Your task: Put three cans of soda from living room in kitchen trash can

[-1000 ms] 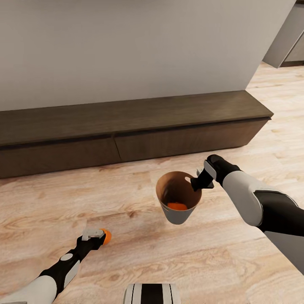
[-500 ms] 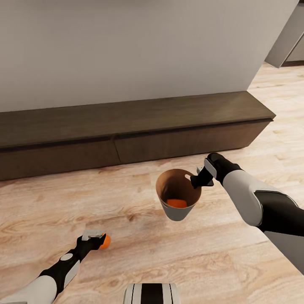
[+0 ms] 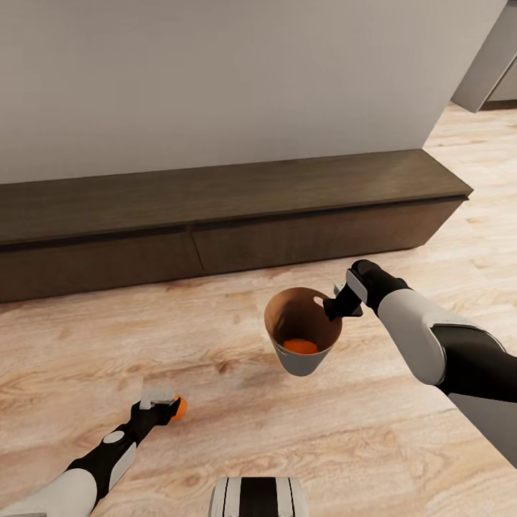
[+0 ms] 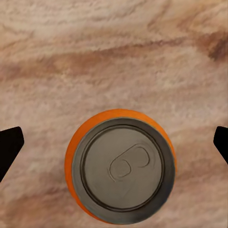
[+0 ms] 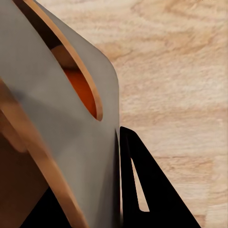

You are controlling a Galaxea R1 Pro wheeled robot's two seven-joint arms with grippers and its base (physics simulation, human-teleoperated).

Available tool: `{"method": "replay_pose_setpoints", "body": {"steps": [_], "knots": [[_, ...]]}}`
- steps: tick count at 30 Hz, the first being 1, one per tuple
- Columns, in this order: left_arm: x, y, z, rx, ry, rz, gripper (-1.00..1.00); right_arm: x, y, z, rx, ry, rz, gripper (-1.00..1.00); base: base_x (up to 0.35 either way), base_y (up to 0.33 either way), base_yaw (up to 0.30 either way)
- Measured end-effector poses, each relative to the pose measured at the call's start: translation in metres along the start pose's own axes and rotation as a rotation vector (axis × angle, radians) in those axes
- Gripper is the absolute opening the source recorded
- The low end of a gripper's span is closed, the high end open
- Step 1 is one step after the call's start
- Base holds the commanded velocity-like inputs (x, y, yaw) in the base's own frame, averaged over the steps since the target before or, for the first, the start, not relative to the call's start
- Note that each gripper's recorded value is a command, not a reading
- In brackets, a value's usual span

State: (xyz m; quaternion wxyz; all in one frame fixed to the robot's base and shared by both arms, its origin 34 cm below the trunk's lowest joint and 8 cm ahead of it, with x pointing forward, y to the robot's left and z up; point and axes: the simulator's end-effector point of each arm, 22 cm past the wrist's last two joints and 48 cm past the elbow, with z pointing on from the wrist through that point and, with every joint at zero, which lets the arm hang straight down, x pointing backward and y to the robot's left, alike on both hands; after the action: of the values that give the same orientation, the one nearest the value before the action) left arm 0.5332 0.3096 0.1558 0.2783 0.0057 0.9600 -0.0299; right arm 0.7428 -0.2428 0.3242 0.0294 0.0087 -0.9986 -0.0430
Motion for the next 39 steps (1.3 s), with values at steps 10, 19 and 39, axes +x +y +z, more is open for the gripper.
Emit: {"method": "replay_pose_setpoints", "body": {"steps": [10,19,39], "knots": [[0.0,-0.007,0.001,0.012,-0.001,-0.001,1.0,0.0,-0.001,0.0,-0.001,0.0,0.004,-1.0,0.0,0.0,0.0],[0.014,-0.007,0.013,0.015,0.0,-0.001,1.0,0.004,-0.004,0.018,0.0,-0.001,0.005,-1.0,0.0,0.0,0.0],[0.029,-0.006,0.025,0.015,0.007,-0.001,1.0,0.008,-0.005,0.037,0.001,0.004,0.003,-1.0,0.0,0.0,0.0]]}}
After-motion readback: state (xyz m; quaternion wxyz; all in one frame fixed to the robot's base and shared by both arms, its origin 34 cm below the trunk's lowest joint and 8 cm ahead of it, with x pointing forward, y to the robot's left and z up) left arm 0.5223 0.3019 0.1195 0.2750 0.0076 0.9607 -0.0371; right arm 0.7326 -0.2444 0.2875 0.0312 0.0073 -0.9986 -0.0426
